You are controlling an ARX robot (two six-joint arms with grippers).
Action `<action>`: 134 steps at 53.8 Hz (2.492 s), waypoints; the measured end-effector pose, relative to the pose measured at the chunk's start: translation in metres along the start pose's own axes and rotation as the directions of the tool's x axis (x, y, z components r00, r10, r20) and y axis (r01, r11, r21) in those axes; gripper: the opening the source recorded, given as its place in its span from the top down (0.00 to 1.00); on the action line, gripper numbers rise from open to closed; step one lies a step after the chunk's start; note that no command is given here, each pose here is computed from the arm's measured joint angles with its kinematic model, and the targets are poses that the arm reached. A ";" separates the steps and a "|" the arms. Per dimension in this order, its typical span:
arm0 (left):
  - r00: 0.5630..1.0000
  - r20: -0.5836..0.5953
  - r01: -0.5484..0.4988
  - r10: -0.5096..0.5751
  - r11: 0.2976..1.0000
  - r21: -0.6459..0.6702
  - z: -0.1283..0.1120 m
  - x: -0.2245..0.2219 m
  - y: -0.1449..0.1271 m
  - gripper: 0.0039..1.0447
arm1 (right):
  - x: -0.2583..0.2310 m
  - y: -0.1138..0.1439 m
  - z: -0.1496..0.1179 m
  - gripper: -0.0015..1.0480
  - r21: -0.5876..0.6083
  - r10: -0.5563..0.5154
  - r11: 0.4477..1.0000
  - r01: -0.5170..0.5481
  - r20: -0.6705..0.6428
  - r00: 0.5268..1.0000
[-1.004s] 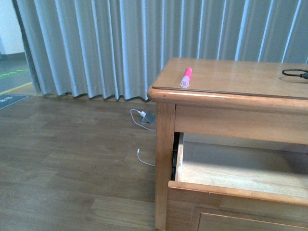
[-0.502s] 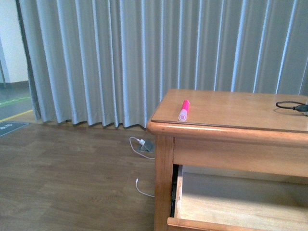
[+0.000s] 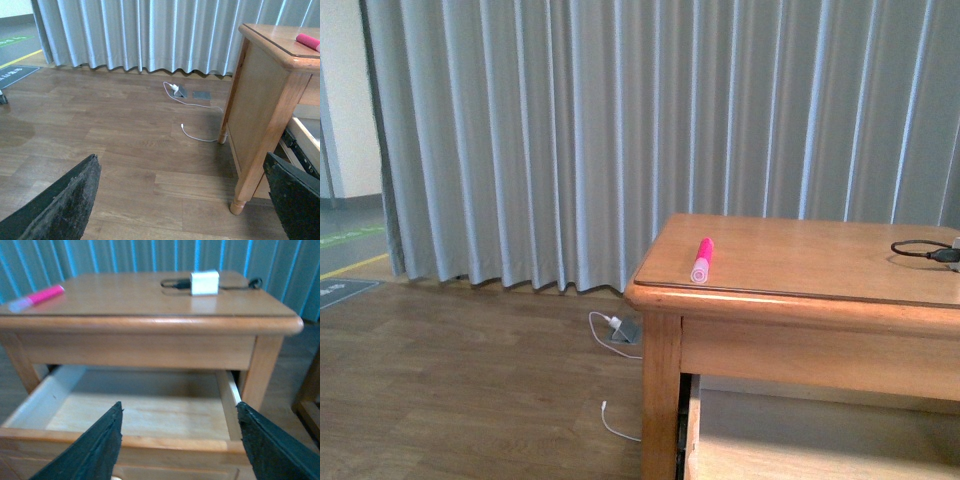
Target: Place pink marker in drawer with both arms
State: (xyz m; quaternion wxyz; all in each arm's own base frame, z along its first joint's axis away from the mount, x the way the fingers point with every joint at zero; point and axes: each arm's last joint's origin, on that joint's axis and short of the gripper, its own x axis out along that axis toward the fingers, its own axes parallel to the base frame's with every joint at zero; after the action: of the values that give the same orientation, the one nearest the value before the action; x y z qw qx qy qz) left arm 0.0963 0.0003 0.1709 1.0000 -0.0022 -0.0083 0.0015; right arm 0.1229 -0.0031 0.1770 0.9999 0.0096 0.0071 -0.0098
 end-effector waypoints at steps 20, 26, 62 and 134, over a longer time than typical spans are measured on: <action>1.000 0.000 0.000 0.000 1.000 0.000 0.000 0.000 0.000 0.06 | -0.002 0.003 -0.002 0.08 -0.015 0.017 1.000 -0.016 0.009 1.000; 1.000 0.000 0.000 0.000 1.000 0.000 0.000 0.000 0.000 0.06 | -0.002 0.003 -0.002 0.08 -0.015 0.017 1.000 -0.016 0.009 1.000; 0.946 -0.135 0.294 -0.295 0.955 -0.029 0.107 0.162 -0.102 0.06 | -0.002 0.003 -0.002 0.08 -0.015 0.017 1.000 -0.016 0.009 1.000; 0.840 -0.375 0.435 -0.393 0.900 0.033 0.077 0.330 -0.243 0.22 | -0.002 0.003 -0.002 0.08 -0.015 0.017 1.000 -0.016 0.009 1.000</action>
State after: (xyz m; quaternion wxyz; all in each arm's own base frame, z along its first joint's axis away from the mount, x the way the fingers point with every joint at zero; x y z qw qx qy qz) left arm 0.4260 -0.2417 0.2548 0.9593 0.0580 0.1742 -0.2147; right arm 0.1212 -0.0004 0.1747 1.0000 0.0020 0.0024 -0.0015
